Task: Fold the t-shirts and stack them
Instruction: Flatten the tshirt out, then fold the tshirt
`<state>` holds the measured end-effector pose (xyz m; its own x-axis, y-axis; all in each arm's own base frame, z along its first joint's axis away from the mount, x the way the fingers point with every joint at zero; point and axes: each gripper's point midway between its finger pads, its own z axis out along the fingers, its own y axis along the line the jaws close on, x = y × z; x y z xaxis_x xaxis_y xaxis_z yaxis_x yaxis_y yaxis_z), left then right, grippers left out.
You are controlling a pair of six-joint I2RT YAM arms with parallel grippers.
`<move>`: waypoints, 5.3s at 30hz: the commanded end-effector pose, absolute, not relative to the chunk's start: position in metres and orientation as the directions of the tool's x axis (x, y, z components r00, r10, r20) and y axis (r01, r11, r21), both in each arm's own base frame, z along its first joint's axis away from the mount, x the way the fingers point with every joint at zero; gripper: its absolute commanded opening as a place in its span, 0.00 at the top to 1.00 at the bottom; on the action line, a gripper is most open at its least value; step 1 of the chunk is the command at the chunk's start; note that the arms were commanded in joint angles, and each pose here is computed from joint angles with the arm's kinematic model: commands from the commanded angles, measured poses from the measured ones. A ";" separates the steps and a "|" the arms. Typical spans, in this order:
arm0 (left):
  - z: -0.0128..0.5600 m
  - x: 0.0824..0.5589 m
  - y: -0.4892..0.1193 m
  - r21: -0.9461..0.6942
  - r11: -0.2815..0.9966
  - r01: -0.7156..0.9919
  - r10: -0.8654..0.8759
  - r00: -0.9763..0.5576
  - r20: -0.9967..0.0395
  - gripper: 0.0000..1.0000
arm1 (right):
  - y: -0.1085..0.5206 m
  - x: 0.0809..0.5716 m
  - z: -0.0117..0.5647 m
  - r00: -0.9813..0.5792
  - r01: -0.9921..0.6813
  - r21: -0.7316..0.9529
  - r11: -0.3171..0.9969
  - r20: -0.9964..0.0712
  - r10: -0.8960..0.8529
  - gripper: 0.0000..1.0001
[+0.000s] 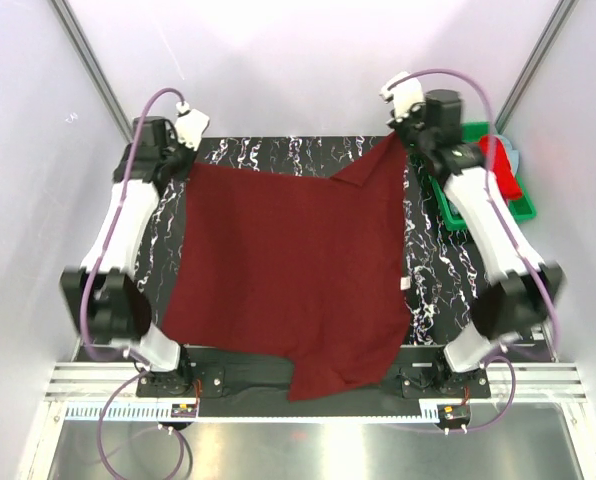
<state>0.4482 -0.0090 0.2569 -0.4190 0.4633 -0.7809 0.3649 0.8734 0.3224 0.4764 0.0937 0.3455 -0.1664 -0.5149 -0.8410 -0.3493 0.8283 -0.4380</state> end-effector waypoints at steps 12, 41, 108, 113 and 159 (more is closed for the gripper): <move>0.253 0.581 0.033 0.436 0.880 0.190 0.476 -0.347 -0.808 1.00 | 0.094 0.620 0.335 -0.102 -0.221 -0.455 0.863 -0.869 -0.484 1.00; 0.192 0.625 0.072 0.454 0.884 0.110 0.448 -0.477 -0.756 1.00 | 0.103 0.711 0.245 -0.104 -0.243 -0.450 0.859 -0.869 -0.484 1.00; 0.161 0.472 0.056 0.293 0.920 0.259 0.390 -0.661 -0.640 1.00 | 0.125 0.472 0.220 -0.424 -0.510 -0.145 0.848 -0.815 -0.395 1.00; 0.152 0.469 0.055 0.277 0.926 0.258 0.377 -0.683 -0.626 1.00 | 0.134 0.454 0.195 -0.464 -0.548 -0.107 0.830 -0.786 -0.408 1.00; 0.102 0.446 0.026 0.074 0.985 0.157 0.173 -0.841 -0.513 0.63 | 0.188 0.452 0.172 -0.448 -0.654 -0.063 0.753 -0.770 -0.454 1.00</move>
<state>0.4426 0.0347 0.1016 -0.8270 0.2158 -0.5191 0.1774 0.9764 0.1232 0.4373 0.1650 0.1424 -0.5234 -0.4693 -0.7112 -0.6260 0.7780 -0.0527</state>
